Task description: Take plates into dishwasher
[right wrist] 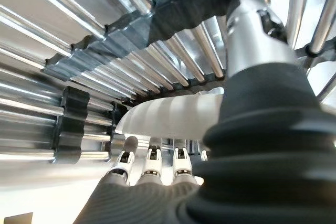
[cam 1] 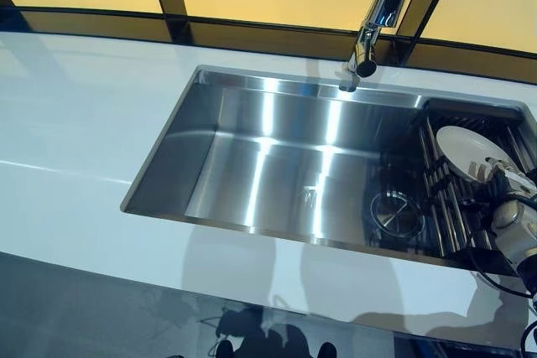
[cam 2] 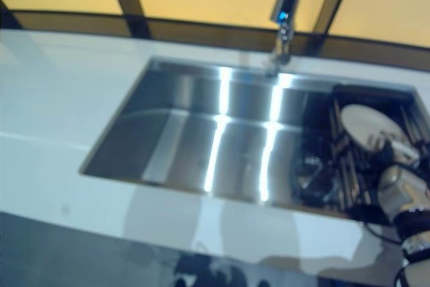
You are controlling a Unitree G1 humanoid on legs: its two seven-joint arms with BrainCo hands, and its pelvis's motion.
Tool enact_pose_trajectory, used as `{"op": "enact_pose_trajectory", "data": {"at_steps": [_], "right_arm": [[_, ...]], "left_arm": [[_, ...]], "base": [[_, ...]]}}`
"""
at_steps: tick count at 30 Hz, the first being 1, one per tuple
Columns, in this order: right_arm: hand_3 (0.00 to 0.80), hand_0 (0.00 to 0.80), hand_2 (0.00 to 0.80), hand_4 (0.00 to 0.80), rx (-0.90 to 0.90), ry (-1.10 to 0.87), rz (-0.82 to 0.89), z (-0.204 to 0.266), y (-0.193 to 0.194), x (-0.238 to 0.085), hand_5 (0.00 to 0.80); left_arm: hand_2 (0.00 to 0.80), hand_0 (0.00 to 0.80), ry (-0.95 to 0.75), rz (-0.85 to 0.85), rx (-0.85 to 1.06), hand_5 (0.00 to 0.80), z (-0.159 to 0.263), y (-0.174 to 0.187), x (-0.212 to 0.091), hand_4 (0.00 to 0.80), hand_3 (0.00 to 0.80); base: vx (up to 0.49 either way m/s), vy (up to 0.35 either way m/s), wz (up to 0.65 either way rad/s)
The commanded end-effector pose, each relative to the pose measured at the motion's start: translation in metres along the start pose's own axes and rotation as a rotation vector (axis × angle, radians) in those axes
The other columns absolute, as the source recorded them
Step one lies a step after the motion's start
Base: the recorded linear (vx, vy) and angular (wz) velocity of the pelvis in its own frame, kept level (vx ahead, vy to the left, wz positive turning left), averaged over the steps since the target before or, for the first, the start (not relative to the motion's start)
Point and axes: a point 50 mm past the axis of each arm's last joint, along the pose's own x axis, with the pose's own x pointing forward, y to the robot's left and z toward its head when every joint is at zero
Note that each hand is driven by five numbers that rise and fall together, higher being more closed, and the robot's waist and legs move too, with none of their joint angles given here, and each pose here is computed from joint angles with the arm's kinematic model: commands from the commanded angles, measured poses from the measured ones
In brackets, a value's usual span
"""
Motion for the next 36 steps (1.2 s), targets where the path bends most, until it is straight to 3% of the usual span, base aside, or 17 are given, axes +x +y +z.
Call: {"op": "enact_pose_trajectory", "data": {"at_steps": [1, 16, 19, 20, 26, 36], "right_arm": [[0.0, 0.0, 0.0, 0.0, -0.02, 0.019, -0.147, -0.0025, -0.0445, 0.008, 0.0], [0.0, 0.0, 0.0, 0.0, -0.04, 0.014, -0.143, -0.0049, -0.0454, 0.0079, 0.0], [0.182, 0.182, 0.182, 0.182, -0.045, 0.01, -0.143, -0.0037, -0.0471, 0.0079, 0.182], [0.182, 0.182, 0.182, 0.182, -0.046, 0.01, -0.143, -0.0036, -0.0472, 0.0079, 0.182], [0.38, 0.38, 0.38, 0.38, -0.053, -0.002, -0.147, -0.0025, -0.0498, 0.0084, 0.38], [0.42, 0.42, 0.42, 0.42, -0.049, -0.019, -0.149, -0.0019, -0.0488, 0.0079, 0.42]], "left_arm": [[0.0, 0.0, 0.005, -0.035, 0.004, 0.0, -0.0089, -0.0118, -0.0031, 0.0, 0.0], [0.0, 0.0, 0.012, -0.044, -0.003, 0.0, -0.0141, -0.0181, -0.0045, 0.0, 0.0], [0.0, 0.0, 0.013, -0.044, -0.007, 0.0, -0.0139, -0.0178, -0.0046, 0.0, 0.0], [0.0, 0.0, 0.013, -0.045, -0.007, 0.0, -0.0139, -0.0179, -0.0046, 0.0, 0.0], [0.0, 0.0, 0.012, -0.049, -0.009, 0.0, -0.0146, -0.019, -0.0047, 0.0, 0.0], [0.0, 0.0, 0.008, -0.05, -0.01, 0.0, -0.0138, -0.0195, -0.0046, 0.0, 0.0]], "base": [[0.0, 0.0, 0.0], [0.001, -0.006, 0.01], [0.0, 0.0, 0.0], [0.0, 0.0, 0.0], [0.0, 0.0, 0.0], [0.0, 0.0, 0.0]]}}
